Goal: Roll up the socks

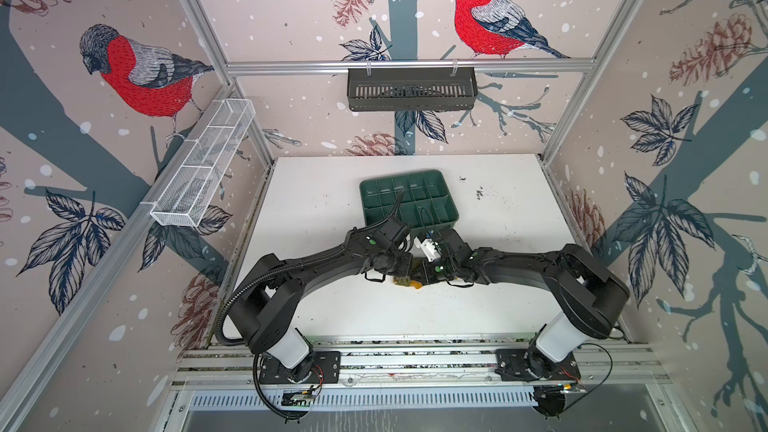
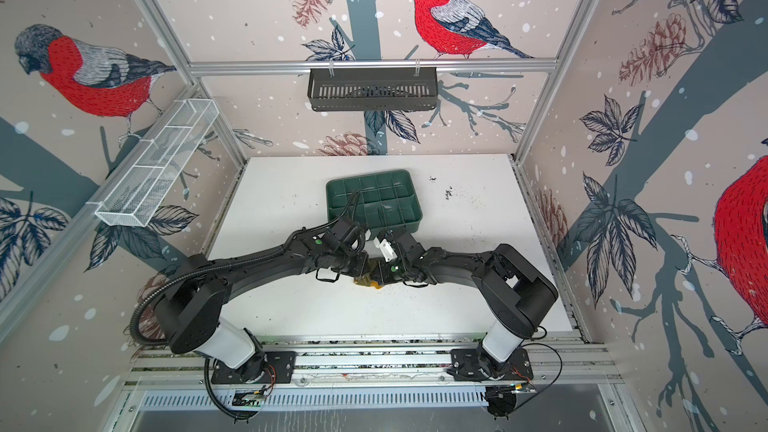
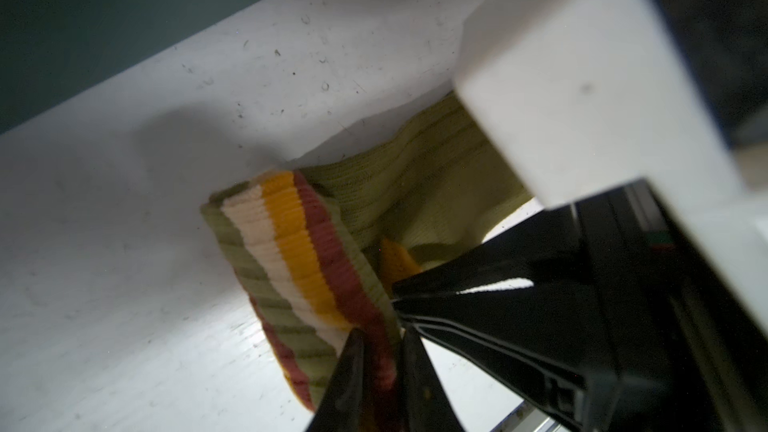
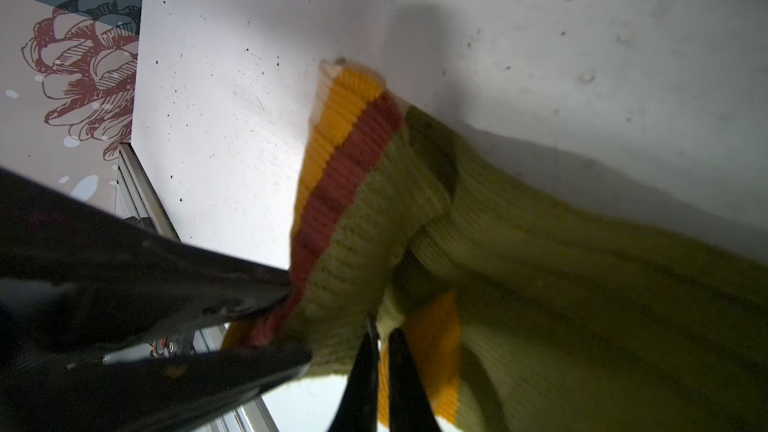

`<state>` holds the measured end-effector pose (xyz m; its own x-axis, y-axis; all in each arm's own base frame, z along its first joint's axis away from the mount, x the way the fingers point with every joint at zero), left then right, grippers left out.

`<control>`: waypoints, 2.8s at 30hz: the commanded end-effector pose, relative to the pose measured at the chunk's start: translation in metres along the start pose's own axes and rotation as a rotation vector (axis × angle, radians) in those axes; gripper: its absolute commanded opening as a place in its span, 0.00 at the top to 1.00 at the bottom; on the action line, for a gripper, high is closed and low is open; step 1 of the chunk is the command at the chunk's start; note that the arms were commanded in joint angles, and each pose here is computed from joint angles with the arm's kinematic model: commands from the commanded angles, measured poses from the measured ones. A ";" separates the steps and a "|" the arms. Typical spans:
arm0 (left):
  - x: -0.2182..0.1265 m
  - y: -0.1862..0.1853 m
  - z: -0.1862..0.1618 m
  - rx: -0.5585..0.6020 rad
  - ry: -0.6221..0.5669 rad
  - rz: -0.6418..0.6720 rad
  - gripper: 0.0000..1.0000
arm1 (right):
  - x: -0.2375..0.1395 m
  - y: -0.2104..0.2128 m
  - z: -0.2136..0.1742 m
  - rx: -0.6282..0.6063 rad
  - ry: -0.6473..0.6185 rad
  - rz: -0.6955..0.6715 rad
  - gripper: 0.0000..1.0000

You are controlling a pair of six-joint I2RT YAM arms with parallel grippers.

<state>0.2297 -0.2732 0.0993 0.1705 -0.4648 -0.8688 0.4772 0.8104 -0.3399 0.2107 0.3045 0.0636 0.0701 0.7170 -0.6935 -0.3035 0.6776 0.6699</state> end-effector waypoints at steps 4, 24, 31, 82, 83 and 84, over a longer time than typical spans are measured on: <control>-0.002 -0.008 0.006 0.013 -0.019 -0.039 0.81 | 0.008 0.012 -0.004 0.015 0.028 0.090 0.90; 0.012 -0.016 0.001 0.038 0.025 -0.081 0.81 | -0.032 -0.033 0.010 0.070 -0.068 -0.063 0.88; 0.022 -0.026 0.002 0.063 0.048 -0.098 0.81 | -0.023 -0.039 0.014 0.077 -0.068 -0.066 0.89; 0.028 -0.031 0.001 0.031 -0.014 -0.251 0.72 | -0.006 -0.029 0.018 0.052 -0.010 -0.017 0.90; 0.025 -0.030 0.002 0.027 -0.025 -0.258 0.71 | -0.006 -0.030 0.019 0.053 -0.012 -0.024 0.90; 0.022 -0.029 0.004 0.022 -0.041 -0.269 0.71 | -0.006 -0.031 0.018 0.052 -0.010 -0.031 0.89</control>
<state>0.2176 -0.3028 0.0779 0.0478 -0.6152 -0.7870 0.5171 0.6893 -0.5074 0.2370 0.2863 0.0582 0.0817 0.7291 -0.6795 -0.2534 0.6746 0.6933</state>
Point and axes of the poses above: each gripper's point midway between its finger pads, its own x axis out along the fingers, its own y axis along the line the jaws close on, z = x × y, the point moved 3 cm from there along -x, back along the fingers, and after that the axes turned 7 degrees about x, right-handed, at the moved point
